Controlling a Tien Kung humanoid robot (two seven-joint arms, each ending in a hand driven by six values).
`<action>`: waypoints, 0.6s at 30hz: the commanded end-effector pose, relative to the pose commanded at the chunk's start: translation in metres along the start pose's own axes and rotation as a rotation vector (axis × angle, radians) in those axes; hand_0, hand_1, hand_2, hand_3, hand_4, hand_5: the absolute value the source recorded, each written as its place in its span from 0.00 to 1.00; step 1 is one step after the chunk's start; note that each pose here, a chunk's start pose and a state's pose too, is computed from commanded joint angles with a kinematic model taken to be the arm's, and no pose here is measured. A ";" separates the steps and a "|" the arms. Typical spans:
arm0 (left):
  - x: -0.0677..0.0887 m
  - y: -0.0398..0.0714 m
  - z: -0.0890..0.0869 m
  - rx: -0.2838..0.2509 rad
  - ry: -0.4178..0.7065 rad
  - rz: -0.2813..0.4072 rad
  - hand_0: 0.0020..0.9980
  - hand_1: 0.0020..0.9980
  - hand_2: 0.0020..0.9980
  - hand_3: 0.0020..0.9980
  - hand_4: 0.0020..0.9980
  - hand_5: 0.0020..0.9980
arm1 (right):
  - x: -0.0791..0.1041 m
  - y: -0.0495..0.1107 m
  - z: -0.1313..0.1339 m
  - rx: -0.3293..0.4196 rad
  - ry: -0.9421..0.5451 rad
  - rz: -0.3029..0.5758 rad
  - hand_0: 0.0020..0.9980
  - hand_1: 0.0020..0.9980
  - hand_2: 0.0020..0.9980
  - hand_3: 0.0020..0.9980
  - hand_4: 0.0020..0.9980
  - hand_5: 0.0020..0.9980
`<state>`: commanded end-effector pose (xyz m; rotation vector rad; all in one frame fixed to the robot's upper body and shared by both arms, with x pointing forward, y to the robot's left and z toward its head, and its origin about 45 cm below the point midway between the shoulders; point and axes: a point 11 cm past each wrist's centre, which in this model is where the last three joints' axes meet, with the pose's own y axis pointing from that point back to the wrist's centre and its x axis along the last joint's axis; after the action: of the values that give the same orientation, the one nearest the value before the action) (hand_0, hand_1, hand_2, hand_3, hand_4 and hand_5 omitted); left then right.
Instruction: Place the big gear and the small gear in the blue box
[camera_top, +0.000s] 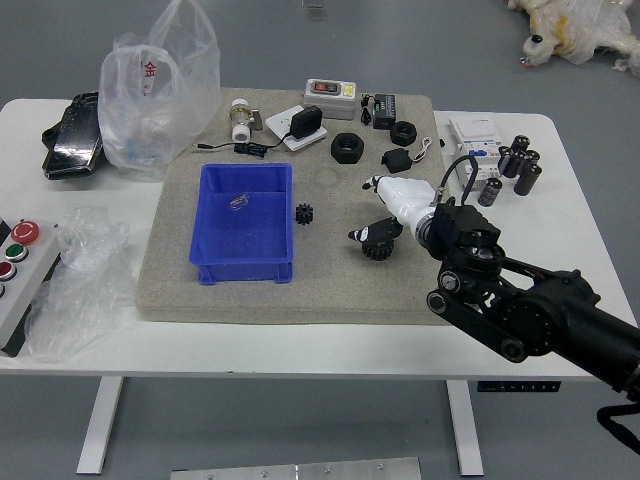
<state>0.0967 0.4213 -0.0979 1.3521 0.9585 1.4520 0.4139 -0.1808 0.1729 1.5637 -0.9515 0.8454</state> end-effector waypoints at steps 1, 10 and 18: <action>0.000 0.000 0.000 0.000 0.000 0.000 0.67 0.64 0.62 0.73 0.68 0.36 | -0.002 0.001 0.001 -0.005 0.001 -0.009 0.46 0.77 0.89 0.91 0.98 0.49; 0.000 0.000 0.000 -0.004 -0.001 -0.001 0.67 0.64 0.62 0.73 0.68 0.36 | -0.021 0.003 0.009 -0.044 0.017 -0.069 0.46 0.76 0.85 0.90 0.98 0.50; -0.001 0.000 0.001 -0.008 -0.002 -0.001 0.67 0.64 0.62 0.73 0.68 0.36 | -0.028 0.003 0.019 -0.073 0.025 -0.064 0.39 0.54 0.37 0.55 0.31 0.03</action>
<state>0.0976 0.4207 -0.0981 1.3470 0.9504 1.4521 0.4000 -0.1957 0.1459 1.5100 -0.8995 0.7759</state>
